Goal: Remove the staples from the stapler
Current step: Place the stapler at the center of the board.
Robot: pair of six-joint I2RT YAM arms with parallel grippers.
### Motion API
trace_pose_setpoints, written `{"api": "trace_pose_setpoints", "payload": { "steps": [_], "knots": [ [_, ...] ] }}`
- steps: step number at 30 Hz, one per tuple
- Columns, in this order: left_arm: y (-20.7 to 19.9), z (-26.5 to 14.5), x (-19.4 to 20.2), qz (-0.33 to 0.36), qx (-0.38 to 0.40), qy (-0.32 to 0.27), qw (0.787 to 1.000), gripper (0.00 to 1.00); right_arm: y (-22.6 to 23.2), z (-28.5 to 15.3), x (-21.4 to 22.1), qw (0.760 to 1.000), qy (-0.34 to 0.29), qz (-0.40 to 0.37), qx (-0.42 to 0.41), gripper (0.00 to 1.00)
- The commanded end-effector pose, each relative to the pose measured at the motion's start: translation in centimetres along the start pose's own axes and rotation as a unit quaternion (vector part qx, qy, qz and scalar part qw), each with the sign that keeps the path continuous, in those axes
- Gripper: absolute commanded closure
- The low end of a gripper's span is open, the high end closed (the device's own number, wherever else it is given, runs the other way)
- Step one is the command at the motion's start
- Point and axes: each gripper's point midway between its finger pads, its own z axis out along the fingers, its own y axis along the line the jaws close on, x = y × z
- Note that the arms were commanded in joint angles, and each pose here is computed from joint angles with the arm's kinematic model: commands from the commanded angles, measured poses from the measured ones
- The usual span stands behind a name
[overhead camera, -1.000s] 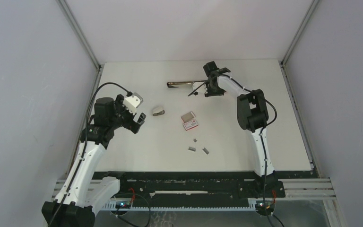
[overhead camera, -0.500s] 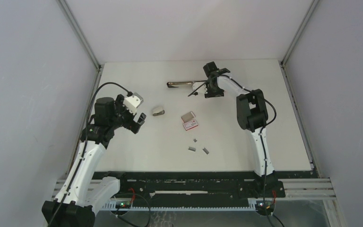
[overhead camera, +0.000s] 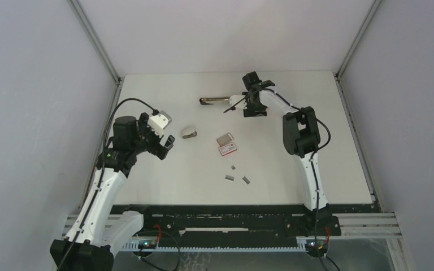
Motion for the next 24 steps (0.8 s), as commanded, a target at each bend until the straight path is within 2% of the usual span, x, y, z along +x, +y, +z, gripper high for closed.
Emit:
{"api": "trace_pose_setpoints", "payload": {
  "steps": [1,2,3,4,11,18,22,24],
  "knots": [
    [-0.4,0.3,0.3,0.002,0.010,-0.004,1.000,0.00,-3.8,-4.9,-1.5,0.997,-0.028,0.029,0.072,0.32],
    [-0.3,0.2,0.3,0.003,0.009,-0.005,1.000,0.00,-4.0,-5.6,-1.6,0.996,-0.029,0.036,0.079,0.29],
    [-0.4,0.2,0.3,0.003,0.010,-0.006,1.000,0.00,-4.1,-6.2,-1.8,0.995,-0.031,0.043,0.083,0.09],
    [-0.4,0.2,0.2,0.004,0.010,-0.008,1.000,0.00,-4.1,-7.0,-2.0,0.994,-0.034,0.051,0.086,0.01],
    [-0.5,-0.2,-0.3,0.006,0.009,-0.018,1.000,0.00,-2.8,-13.1,-3.0,0.984,-0.056,0.139,0.099,0.00],
    [-0.1,0.2,-1.2,-0.002,0.011,-0.026,1.000,0.00,-1.5,-18.9,-2.2,0.954,-0.063,0.246,0.157,0.00],
    [-0.1,0.7,-2.1,-0.004,0.024,-0.032,0.999,0.00,-0.8,-21.4,-0.6,0.931,-0.025,0.270,0.244,0.00],
    [0.1,1.1,-2.6,-0.004,0.030,-0.035,0.999,0.00,-0.6,-22.9,-0.3,0.912,-0.030,0.296,0.280,0.00]
  ]
}}
